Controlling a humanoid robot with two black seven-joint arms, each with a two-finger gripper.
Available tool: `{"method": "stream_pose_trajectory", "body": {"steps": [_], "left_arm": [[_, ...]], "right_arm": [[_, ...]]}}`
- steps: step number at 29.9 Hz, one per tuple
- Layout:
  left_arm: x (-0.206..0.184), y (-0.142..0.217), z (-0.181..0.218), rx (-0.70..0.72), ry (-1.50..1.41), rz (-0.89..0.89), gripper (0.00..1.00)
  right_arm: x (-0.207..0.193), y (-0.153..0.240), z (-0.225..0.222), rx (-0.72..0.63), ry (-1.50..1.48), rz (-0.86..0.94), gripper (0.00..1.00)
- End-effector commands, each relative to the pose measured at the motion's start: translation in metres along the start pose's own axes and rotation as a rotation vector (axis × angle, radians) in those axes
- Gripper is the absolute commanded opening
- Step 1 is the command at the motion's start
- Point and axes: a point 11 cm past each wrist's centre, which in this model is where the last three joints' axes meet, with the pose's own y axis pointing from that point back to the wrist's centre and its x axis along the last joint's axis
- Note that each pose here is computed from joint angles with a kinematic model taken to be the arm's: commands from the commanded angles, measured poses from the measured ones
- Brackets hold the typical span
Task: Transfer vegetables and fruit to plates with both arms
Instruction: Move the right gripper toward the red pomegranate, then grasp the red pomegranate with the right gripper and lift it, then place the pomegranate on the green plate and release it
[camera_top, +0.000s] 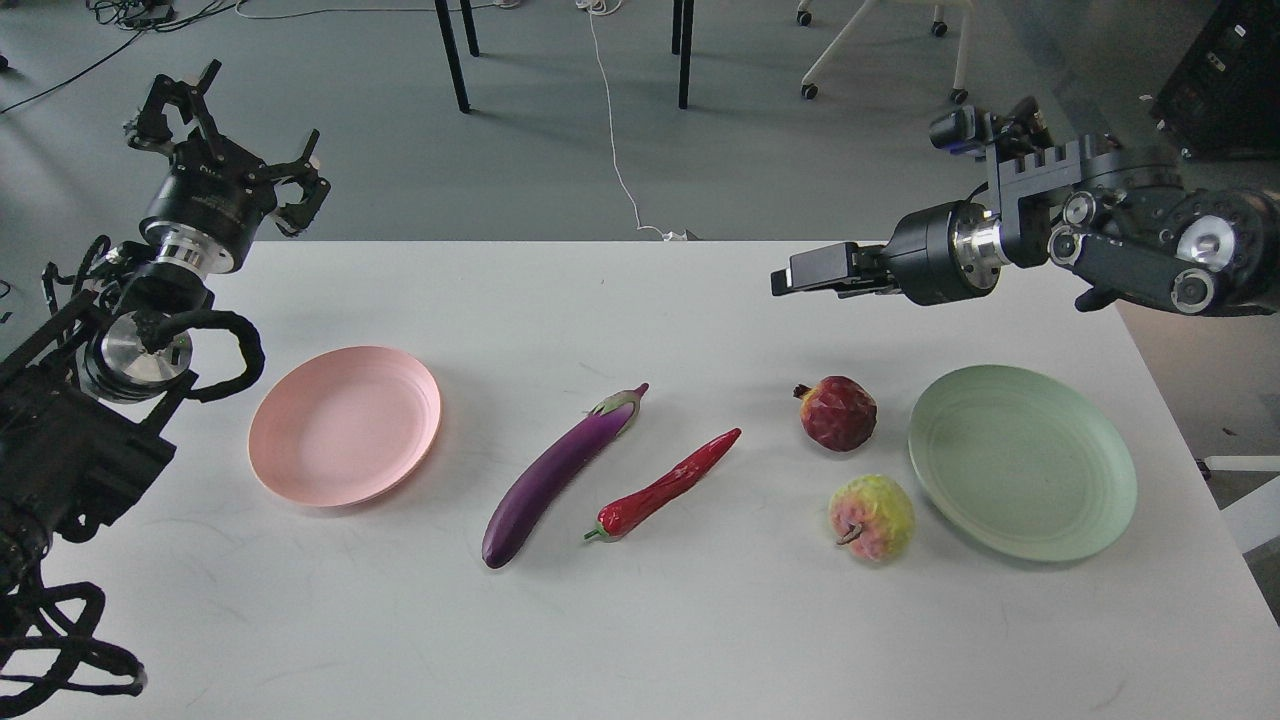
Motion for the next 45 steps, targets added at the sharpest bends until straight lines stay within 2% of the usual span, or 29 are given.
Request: {"method": "stream_pose_trajectory", "body": {"steps": [1,9,15,19,21,25,27,32,37,42,45], "left_arm": [[0.002,0.003,-0.001,0.001,0.004,-0.01,0.98],[0.013,0.011,0.009,-0.021,-0.014,0.007,0.98],[0.016,0.012,0.014,-0.024,-0.024,0.012,0.98],[0.019,0.014,0.015,-0.024,-0.028,0.02,0.98],[0.02,0.015,0.015,-0.024,-0.029,0.024,0.98],[0.023,0.016,0.019,-0.028,-0.038,0.03,0.98],[0.022,0.015,0.02,-0.028,-0.038,0.029,0.98],[0.022,0.015,0.02,-0.029,-0.038,0.027,0.98],[0.022,0.015,0.02,-0.028,-0.038,0.029,0.98],[0.021,0.015,0.02,-0.029,-0.037,0.026,0.98],[0.021,0.015,0.018,-0.027,-0.035,0.026,0.98]], "right_arm": [[-0.018,-0.015,0.005,-0.082,0.118,-0.113,0.97],[-0.033,-0.033,0.013,-0.179,0.211,-0.219,0.94],[-0.037,-0.051,0.008,-0.211,0.284,-0.256,0.93],[-0.05,-0.063,0.005,-0.217,0.316,-0.301,0.88],[-0.057,-0.068,0.005,-0.218,0.323,-0.32,0.83],[-0.059,-0.064,0.013,-0.246,0.331,-0.339,0.63],[-0.059,-0.06,0.018,-0.26,0.333,-0.344,0.56],[-0.044,-0.039,0.035,-0.284,0.285,-0.278,0.51],[-0.011,0.011,0.055,-0.296,0.187,-0.142,0.51],[-0.038,0.054,0.096,-0.343,0.096,-0.154,0.52],[-0.065,0.074,0.131,-0.413,0.083,-0.193,0.57]]}}
